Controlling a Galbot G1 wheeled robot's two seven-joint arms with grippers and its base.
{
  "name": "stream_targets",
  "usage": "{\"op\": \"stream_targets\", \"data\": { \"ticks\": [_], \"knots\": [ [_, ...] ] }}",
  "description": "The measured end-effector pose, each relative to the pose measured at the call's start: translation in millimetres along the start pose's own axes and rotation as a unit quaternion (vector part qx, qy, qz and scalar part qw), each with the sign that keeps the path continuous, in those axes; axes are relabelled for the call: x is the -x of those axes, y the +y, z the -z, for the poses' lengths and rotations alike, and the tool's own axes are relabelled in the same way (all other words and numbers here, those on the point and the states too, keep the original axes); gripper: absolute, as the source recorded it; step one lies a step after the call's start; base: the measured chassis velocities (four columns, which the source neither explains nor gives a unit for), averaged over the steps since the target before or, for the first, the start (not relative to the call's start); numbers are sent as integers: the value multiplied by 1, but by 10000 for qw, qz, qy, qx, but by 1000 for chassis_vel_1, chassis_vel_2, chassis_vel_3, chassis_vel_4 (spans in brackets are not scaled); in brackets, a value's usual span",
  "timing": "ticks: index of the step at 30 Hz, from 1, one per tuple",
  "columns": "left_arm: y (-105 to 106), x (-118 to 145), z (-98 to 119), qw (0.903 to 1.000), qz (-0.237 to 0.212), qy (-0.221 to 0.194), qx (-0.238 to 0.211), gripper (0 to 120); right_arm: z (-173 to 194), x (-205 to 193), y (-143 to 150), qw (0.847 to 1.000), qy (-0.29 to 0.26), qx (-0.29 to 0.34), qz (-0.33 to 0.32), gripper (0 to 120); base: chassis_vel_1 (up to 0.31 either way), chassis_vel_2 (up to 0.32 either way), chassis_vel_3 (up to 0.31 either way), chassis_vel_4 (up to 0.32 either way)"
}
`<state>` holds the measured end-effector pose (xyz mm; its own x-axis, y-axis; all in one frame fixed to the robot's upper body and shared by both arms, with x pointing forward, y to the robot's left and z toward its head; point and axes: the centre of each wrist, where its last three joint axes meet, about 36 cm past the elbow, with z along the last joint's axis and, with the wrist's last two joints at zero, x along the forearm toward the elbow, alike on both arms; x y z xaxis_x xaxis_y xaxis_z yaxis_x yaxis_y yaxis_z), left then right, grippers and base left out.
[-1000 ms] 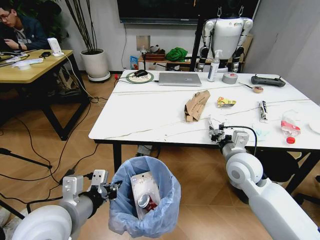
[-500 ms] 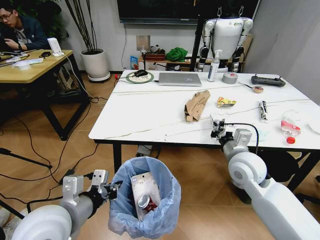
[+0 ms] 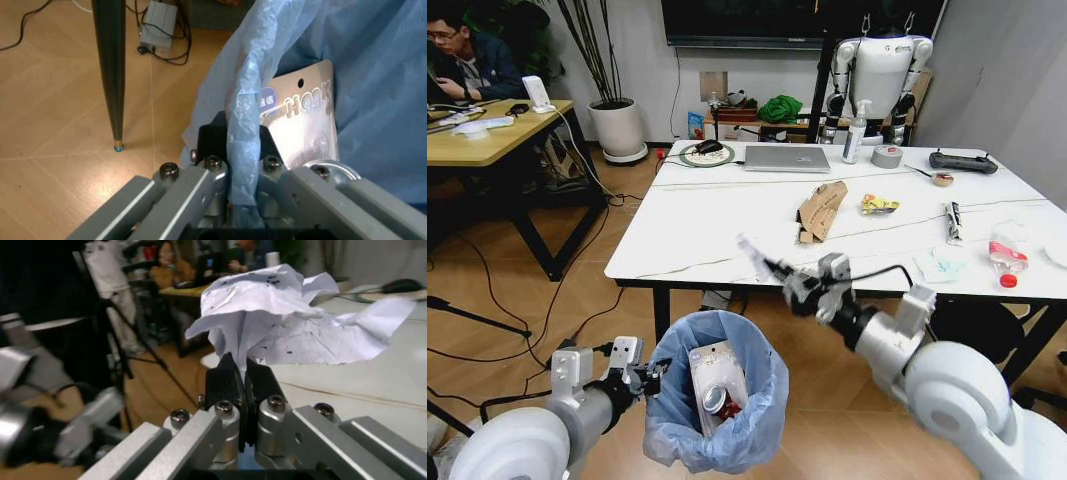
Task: Pick up the trash bin and place the trash from the table into it.
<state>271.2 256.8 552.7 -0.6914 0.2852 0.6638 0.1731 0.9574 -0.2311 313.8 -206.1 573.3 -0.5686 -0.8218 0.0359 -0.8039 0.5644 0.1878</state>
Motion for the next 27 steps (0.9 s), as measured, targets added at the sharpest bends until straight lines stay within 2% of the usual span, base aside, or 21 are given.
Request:
{"op": "stream_targets", "data": {
  "ticks": [3,5,7,15,19,20,25,27],
  "knots": [
    [1,1,1,10000,31,-4,-37,0,1,-6,10,9969,168,-48,762,0,0,0,0,0],
    [1,2,1,10000,74,-3,-63,0,-1,-7,15,9953,366,-118,892,0,0,0,0,0],
    [1,3,1,9999,77,-3,-65,0,-2,-8,15,9952,386,-123,894,0,0,0,0,0],
    [1,6,1,9999,122,18,-105,0,-32,-14,24,9918,1027,-513,554,0,0,0,0,0],
    [1,7,1,9999,118,19,-103,0,-35,-18,31,9900,1178,-505,586,10,0,0,0,0],
    [0,7,1,9999,114,20,-102,0,-37,-19,33,9891,1247,-500,599,16,0,0,0,0],
    [-1,6,1,9999,97,33,-102,0,-37,-20,32,9887,1318,-513,492,36,0,0,0,0],
    [-1,6,0,9999,92,41,-104,0,-35,-20,32,9895,1285,-525,395,39,0,0,0,0]
  ]
}}
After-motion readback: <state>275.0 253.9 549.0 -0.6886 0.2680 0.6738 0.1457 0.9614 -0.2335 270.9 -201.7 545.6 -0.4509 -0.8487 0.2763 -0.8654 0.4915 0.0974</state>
